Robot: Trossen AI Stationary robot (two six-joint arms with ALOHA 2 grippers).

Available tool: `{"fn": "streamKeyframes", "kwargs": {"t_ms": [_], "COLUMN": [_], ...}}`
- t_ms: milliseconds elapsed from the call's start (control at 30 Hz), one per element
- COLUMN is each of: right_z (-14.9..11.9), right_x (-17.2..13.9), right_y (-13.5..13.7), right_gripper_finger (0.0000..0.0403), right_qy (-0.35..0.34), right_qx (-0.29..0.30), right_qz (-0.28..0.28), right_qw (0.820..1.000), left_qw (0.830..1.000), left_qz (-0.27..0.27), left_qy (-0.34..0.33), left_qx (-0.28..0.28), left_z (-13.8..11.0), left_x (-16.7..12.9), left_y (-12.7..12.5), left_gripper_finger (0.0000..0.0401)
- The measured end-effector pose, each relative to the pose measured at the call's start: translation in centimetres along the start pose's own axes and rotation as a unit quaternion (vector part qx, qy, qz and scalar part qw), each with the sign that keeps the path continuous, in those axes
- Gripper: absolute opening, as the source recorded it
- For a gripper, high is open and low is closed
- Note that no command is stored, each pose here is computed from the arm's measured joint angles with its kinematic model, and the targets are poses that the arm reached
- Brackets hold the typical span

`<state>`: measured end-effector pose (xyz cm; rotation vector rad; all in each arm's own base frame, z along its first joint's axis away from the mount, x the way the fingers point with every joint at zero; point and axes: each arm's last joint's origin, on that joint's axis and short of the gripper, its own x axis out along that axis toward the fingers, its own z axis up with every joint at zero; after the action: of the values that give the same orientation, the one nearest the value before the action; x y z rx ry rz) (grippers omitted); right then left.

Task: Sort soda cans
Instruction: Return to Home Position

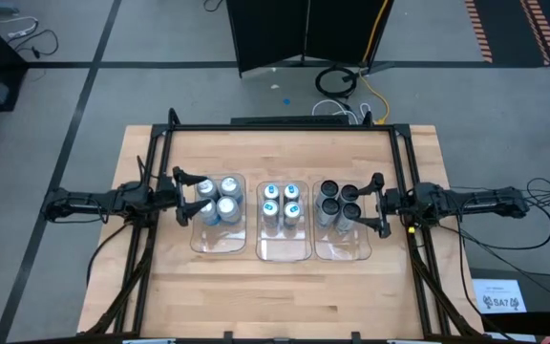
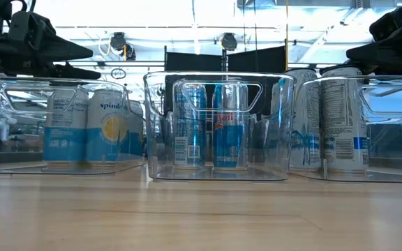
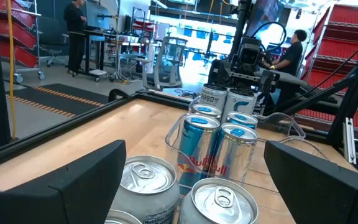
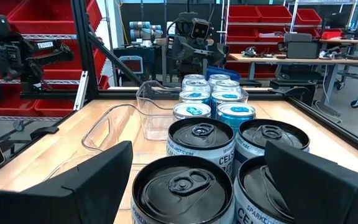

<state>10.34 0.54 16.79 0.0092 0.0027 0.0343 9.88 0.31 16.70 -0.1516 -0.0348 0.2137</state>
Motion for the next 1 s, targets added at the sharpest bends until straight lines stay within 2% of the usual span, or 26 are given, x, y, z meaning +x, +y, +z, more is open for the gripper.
{"fn": "streamKeyframes", "kwargs": {"t_ms": [1000], "right_z": [0.14], "right_x": [-0.02], "right_y": [0.00], "right_gripper_finger": [0.0359], "right_qy": [-0.004], "right_qx": [-0.001], "right_qz": [0.000], "right_qw": [1.000], "left_qw": [1.000], "left_qz": [0.000], "left_qy": [0.001], "left_qx": [0.000], "left_z": [-0.01], "left_x": [0.00], "left_y": [0.00], "left_gripper_finger": [0.0389]}}
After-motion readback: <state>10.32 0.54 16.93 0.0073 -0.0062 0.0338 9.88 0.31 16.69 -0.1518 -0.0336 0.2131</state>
